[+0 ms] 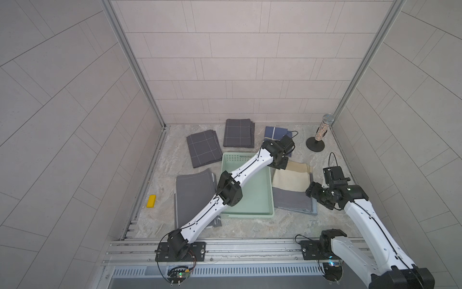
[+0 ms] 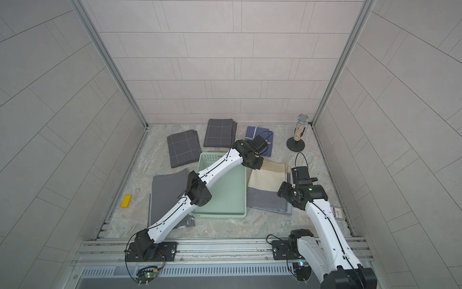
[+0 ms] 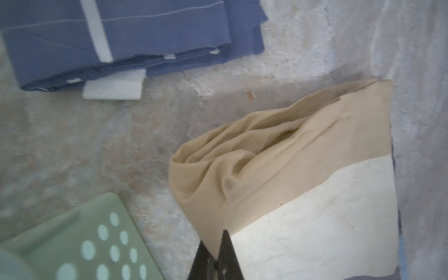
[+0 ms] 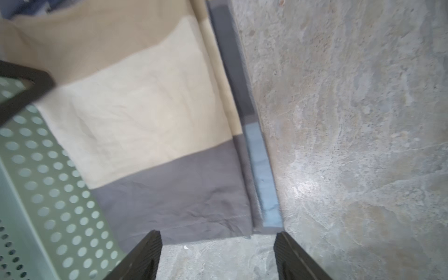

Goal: Put the folded pillowcase in the basket
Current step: Pick up the pillowcase at the center of the board.

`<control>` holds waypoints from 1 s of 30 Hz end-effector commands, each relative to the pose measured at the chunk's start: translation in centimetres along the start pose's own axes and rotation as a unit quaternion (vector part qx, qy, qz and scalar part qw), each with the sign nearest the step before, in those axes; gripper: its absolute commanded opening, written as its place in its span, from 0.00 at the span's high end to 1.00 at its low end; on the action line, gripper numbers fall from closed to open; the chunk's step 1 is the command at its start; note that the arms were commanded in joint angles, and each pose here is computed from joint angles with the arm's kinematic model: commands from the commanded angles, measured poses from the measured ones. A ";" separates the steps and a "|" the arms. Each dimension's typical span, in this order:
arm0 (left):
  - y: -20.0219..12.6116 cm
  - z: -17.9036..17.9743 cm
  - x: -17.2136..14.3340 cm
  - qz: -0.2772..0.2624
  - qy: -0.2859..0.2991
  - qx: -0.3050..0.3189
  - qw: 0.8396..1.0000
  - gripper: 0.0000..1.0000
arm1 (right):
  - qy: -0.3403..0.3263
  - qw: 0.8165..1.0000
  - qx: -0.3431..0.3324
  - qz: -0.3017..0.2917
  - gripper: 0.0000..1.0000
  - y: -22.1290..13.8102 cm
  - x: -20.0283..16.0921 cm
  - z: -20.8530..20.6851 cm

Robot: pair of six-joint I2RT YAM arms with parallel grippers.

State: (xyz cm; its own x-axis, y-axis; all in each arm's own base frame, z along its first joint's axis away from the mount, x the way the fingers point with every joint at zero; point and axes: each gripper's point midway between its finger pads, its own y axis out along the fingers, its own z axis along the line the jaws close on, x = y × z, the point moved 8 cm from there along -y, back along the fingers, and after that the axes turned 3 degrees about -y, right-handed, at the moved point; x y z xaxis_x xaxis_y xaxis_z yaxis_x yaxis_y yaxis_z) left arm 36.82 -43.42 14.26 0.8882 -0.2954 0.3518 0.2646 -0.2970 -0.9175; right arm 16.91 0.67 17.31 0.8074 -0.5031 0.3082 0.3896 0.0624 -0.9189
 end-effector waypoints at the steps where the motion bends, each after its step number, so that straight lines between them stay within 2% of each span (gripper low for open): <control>1: -0.2 -0.5 -0.4 -0.006 0.014 0.017 1.000 1.00 | 0.001 1.000 -0.001 -0.009 0.17 0.3 0.3 -0.1; 6: 0.3 -0.6 -0.4 -0.006 0.011 0.012 1.000 1.00 | 0.017 0.999 -0.031 -0.010 0.14 1.8 1.2 -0.3; 11: 0.6 -0.3 -0.6 0.001 0.016 0.017 1.000 1.00 | 0.019 0.996 -0.072 0.055 0.17 5.0 0.7 -1.1; 14: 0.5 -0.3 -0.5 0.002 0.020 0.014 1.000 1.00 | 0.025 0.994 -0.090 0.055 0.16 6.2 -0.2 -2.1; 16: 0.3 -0.2 -0.5 0.000 0.023 0.019 1.000 1.00 | 0.029 0.995 -0.084 0.046 0.16 6.9 -0.6 -2.3; 20: 0.1 -0.1 -0.5 0.001 0.027 0.020 0.999 1.00 | 0.033 0.993 -0.077 0.086 0.19 7.9 -1.1 -2.1; 22: 0.0 -0.3 -0.5 0.004 0.026 0.014 1.000 1.00 | 0.036 0.991 -0.069 0.106 0.26 8.5 -1.4 -2.0; 27: -0.3 -0.6 -0.5 0.004 0.020 0.000 1.000 1.00 | 0.039 0.992 -0.040 0.115 0.77 8.9 -1.6 -1.5; 30: -0.8 -1.0 -0.4 0.002 0.017 -0.014 1.000 1.00 | 0.041 0.994 -0.022 0.098 0.97 7.9 -1.4 -1.2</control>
State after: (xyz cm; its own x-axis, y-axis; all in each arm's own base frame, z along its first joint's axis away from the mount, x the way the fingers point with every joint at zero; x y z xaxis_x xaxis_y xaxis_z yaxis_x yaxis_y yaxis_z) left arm 36.37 -43.73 14.17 0.8768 -0.3261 0.3534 0.2606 -0.2954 -0.9191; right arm 19.25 0.50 9.58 0.8285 -0.5440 0.1329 0.2172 0.0934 -0.9717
